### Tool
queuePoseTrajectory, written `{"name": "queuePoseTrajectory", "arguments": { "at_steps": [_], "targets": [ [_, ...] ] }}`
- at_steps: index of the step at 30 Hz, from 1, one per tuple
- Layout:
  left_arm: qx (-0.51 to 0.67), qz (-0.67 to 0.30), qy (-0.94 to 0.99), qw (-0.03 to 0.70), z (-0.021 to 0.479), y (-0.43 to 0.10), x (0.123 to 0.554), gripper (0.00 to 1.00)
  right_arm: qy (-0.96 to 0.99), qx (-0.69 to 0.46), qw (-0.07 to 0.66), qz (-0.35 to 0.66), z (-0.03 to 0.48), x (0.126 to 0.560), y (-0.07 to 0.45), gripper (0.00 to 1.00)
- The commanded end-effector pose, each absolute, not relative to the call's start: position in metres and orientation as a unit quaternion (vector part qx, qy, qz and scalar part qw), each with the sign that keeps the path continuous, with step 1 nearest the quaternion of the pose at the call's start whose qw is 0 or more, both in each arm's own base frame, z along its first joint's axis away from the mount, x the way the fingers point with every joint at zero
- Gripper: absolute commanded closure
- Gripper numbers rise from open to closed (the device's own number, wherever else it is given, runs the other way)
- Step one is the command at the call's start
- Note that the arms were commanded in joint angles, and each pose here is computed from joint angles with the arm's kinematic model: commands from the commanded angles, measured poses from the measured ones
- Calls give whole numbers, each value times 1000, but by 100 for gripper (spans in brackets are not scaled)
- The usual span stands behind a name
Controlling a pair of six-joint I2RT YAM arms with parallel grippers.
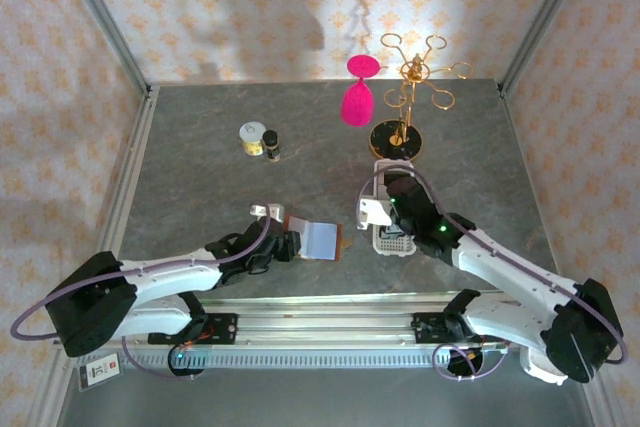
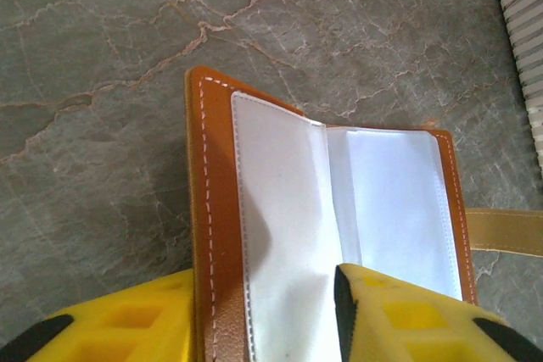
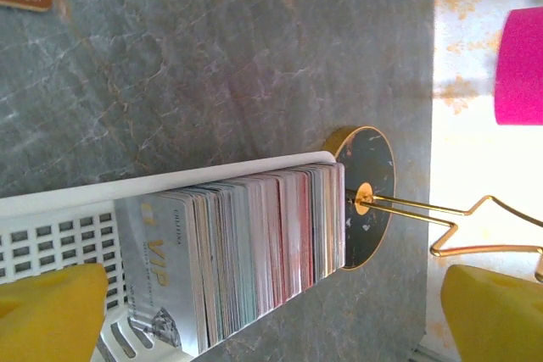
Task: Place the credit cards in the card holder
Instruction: Move the card holder to the bottom-center of the table, then pick up the credit card from the storage box.
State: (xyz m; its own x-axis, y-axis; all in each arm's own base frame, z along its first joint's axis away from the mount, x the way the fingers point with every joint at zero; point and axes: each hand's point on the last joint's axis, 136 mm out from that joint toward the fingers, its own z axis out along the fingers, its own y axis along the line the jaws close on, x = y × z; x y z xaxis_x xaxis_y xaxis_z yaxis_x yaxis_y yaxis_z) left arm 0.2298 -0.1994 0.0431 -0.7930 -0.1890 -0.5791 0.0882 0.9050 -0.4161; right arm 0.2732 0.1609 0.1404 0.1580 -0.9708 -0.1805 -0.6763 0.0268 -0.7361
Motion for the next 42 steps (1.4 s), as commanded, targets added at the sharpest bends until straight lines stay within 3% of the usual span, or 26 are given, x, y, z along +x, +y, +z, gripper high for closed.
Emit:
{"name": "queuePoseTrajectory", "arguments": {
  "at_steps": [1,8,12,42],
  "targets": [
    [-27,-207,925,319,36,-195,230,66,602,-677,364,-217,144,284,160,0],
    [-22,-203,928,311,32,-192,225,80,595,-697,334,-221,126,294,156,2],
    [-15,-209,928,307,32,-192,221,82,583,-704,342,-216,125,301,158,3],
    [-25,-263,920,289,35,-192,200,83,574,-725,290,-247,92,327,141,1]
  ]
}}
